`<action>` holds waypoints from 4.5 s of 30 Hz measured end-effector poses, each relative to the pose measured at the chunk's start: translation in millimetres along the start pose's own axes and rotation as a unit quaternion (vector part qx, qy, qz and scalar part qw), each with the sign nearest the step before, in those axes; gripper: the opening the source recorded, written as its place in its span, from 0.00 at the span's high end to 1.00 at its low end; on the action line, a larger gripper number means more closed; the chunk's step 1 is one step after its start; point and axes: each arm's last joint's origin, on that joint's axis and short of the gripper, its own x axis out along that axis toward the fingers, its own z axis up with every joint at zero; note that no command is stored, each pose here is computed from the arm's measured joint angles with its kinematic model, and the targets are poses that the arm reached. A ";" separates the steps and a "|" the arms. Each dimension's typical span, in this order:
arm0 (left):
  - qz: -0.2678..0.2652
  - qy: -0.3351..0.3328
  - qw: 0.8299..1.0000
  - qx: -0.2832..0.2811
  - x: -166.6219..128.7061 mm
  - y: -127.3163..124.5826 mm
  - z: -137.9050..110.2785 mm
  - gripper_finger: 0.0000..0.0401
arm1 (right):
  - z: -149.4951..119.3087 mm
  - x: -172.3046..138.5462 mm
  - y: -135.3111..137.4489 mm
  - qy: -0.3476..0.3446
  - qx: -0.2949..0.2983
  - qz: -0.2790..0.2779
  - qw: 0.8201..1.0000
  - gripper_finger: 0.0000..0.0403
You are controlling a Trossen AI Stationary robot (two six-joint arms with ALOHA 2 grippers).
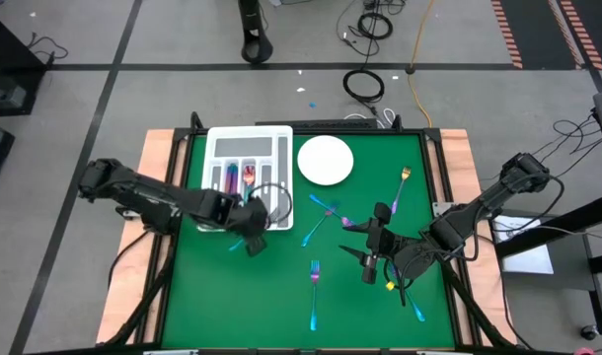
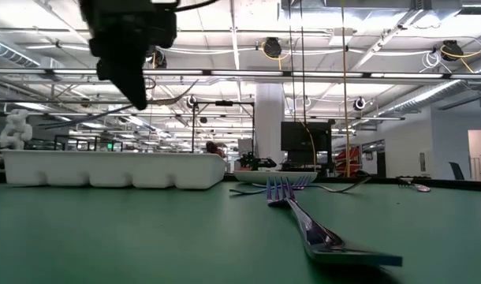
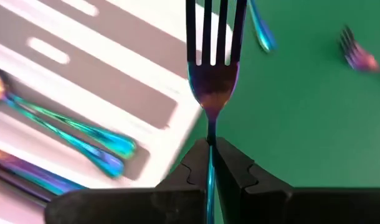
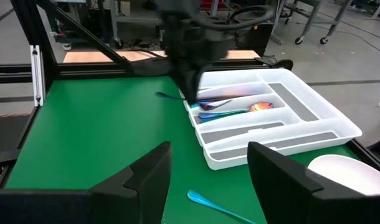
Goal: Sort silverware
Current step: Put the blue fork into the silverware tray
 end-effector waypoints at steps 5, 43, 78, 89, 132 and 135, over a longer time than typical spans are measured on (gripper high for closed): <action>0.014 -0.016 0.999 -0.049 -1.0 20.5 21.7 0.97 | -0.1 0.0 0.0 0.000 -0.001 0.000 1.000 0.51; 0.205 0.149 0.881 -0.399 -1.0 198.5 18.0 0.97 | -12.9 -0.7 -5.8 0.052 -0.064 -0.019 0.996 0.51; 0.184 0.163 0.868 -0.432 33.0 204.3 -10.6 0.96 | -12.2 2.0 -9.0 0.054 -0.063 -0.027 0.996 0.51; 0.182 0.163 0.869 -0.430 33.1 204.1 -10.4 0.72 | -12.2 2.0 -9.1 0.054 -0.063 -0.027 0.996 0.51; -0.220 -0.079 0.964 -0.126 13.4 -16.3 32.2 0.62 | -14.0 1.8 -10.1 0.062 -0.070 -0.030 0.995 0.51; -0.236 -0.098 0.960 -0.114 21.2 -31.6 31.4 0.62 | -14.1 1.7 -10.2 0.062 -0.066 -0.031 0.995 0.51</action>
